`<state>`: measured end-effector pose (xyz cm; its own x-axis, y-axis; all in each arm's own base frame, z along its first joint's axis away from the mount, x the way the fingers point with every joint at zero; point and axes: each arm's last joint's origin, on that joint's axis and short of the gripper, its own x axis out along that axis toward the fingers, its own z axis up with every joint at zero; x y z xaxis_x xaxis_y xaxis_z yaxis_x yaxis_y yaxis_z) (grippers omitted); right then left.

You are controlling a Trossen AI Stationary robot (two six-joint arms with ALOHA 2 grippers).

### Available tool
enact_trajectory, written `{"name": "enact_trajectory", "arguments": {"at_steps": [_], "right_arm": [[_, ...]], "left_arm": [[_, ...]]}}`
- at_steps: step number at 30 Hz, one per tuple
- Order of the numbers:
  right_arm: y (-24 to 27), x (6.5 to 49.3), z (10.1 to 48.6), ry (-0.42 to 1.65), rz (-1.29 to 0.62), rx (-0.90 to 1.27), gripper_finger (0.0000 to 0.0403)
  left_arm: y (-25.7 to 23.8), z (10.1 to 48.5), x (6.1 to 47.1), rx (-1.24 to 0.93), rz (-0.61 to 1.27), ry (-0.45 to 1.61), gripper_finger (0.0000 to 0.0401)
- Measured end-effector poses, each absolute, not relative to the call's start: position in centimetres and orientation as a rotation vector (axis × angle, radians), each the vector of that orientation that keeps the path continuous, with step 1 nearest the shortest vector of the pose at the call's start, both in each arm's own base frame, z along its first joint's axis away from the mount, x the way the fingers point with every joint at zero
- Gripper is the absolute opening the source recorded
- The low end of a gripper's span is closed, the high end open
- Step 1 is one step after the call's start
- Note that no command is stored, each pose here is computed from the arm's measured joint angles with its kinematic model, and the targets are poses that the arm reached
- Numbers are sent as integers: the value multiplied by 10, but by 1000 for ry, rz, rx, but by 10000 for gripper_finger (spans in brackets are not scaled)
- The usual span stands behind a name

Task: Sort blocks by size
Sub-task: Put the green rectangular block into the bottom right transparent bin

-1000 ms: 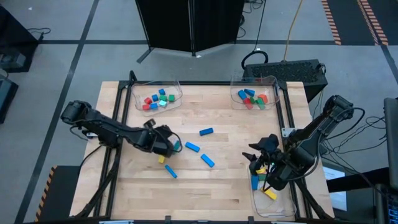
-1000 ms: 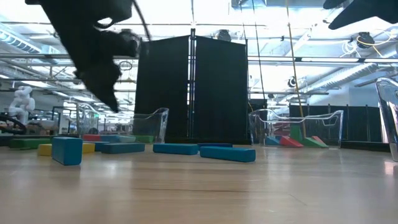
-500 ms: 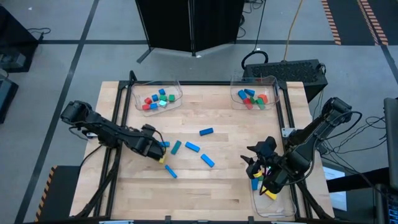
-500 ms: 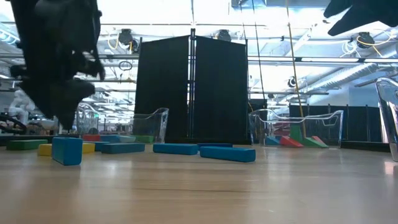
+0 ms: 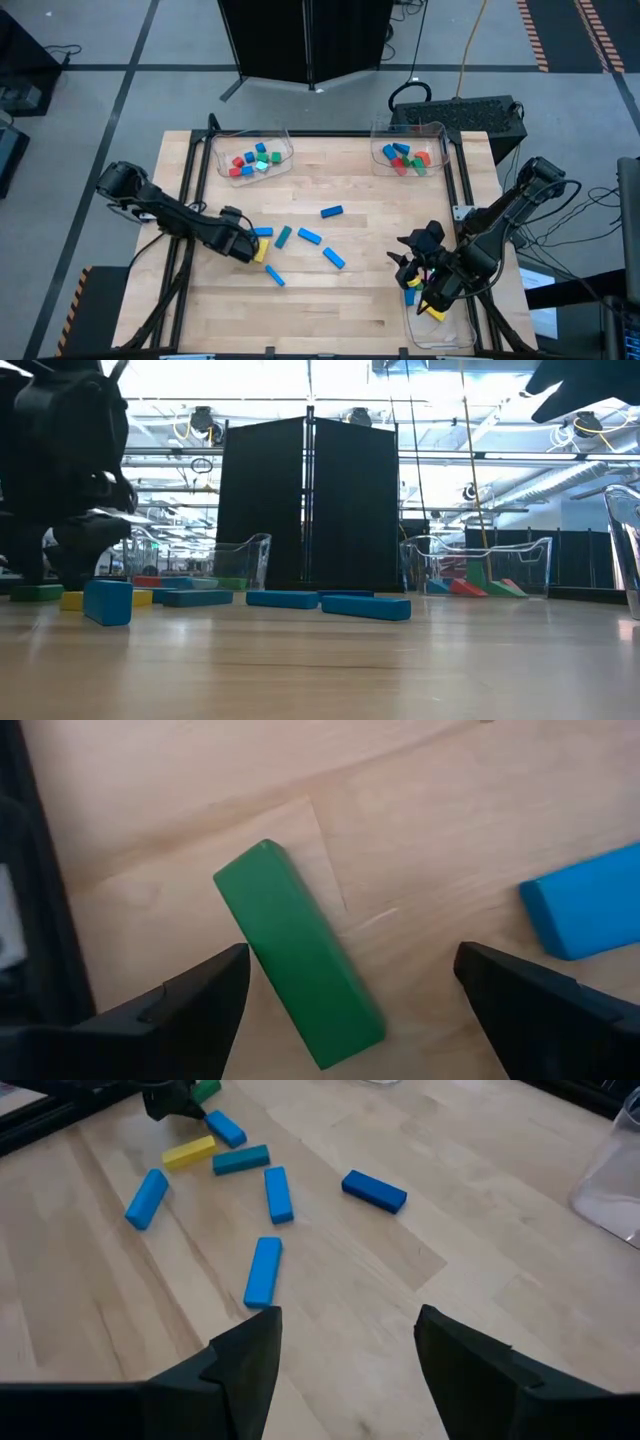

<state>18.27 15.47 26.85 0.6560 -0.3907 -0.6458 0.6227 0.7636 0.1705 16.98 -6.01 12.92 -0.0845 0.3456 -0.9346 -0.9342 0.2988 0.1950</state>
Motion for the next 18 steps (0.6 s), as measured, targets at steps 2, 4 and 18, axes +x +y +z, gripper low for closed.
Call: {"name": "enact_trajectory", "arguments": {"at_steps": [2, 4, 18], "right_arm": [[155, 183, 269, 626, -592, 400, 221], [155, 183, 269, 626, -592, 401, 221], [155, 183, 269, 625, -591, 396, 221]], "left_arm": [[-59, 125, 168, -665, 1200, 1192, 361], [-59, 124, 166, -668, 1204, 1190, 361], [-63, 132, 178, -571, 1100, 1212, 324]]}}
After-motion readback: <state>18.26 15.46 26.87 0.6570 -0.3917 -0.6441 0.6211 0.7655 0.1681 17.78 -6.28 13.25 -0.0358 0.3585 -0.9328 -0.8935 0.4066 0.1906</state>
